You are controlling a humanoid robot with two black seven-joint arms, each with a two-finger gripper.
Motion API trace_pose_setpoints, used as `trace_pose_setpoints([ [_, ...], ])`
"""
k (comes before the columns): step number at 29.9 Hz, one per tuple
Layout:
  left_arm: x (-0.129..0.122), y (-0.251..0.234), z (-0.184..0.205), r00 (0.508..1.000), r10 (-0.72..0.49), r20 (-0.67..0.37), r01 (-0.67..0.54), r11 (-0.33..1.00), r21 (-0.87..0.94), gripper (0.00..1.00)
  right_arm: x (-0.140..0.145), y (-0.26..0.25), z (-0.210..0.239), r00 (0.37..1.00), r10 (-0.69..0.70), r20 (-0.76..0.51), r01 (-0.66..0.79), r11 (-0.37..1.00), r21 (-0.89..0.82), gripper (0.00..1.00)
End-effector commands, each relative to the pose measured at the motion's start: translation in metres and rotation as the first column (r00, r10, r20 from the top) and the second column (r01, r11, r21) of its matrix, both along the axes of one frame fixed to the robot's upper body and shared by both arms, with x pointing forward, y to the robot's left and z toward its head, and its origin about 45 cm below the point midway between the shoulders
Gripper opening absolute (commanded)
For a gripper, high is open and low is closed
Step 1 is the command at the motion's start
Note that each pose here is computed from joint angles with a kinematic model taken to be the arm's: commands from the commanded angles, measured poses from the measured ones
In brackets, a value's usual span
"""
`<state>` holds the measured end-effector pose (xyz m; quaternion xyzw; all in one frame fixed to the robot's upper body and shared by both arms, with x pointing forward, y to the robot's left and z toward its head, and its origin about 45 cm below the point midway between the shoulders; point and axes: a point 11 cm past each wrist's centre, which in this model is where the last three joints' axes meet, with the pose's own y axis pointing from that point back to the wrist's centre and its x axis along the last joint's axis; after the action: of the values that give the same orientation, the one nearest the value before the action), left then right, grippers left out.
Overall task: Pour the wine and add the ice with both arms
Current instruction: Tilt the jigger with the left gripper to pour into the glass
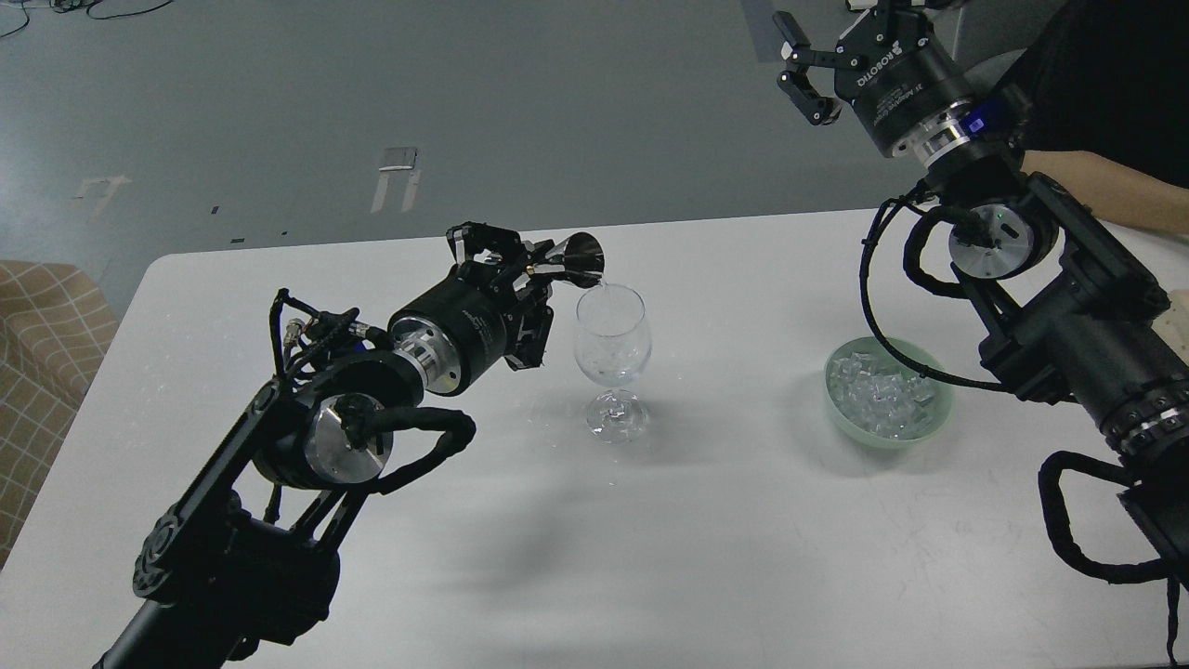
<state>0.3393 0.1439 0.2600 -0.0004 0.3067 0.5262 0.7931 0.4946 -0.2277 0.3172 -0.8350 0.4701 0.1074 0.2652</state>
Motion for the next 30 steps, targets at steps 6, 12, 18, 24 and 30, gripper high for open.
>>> trace_pose_setpoints([
  [6,0.0002,-0.0011,-0.0001,1.0,0.0,0.024,-0.001,0.999,0.035,0.0,0.0,0.0,0.0,1.0,0.0,0.0,0.0,1.0,0.0,1.0],
  [12,0.0017,0.0003,0.0013,0.998,0.004,0.067,-0.01,0.996,0.087,0.0,0.0,-0.0001,0.0001,1.0,-0.001,0.001,0.001,1.0,0.001,1.0],
  [18,0.0017,0.0009,0.0011,0.996,0.002,0.092,-0.014,0.991,0.13,0.0,0.0,-0.0001,0.0002,1.0,-0.001,0.001,0.001,1.0,0.001,1.0],
  [24,0.0025,0.0008,0.0028,0.992,-0.005,0.127,-0.017,0.986,0.165,0.0,0.0,-0.0001,0.0001,1.0,-0.001,0.001,0.001,1.0,0.001,1.0],
  [30,-0.0017,-0.0061,-0.0005,0.984,-0.057,0.168,0.014,0.97,0.244,0.0,0.0,-0.0001,0.0001,1.0,-0.001,0.001,0.001,1.0,0.001,1.0],
])
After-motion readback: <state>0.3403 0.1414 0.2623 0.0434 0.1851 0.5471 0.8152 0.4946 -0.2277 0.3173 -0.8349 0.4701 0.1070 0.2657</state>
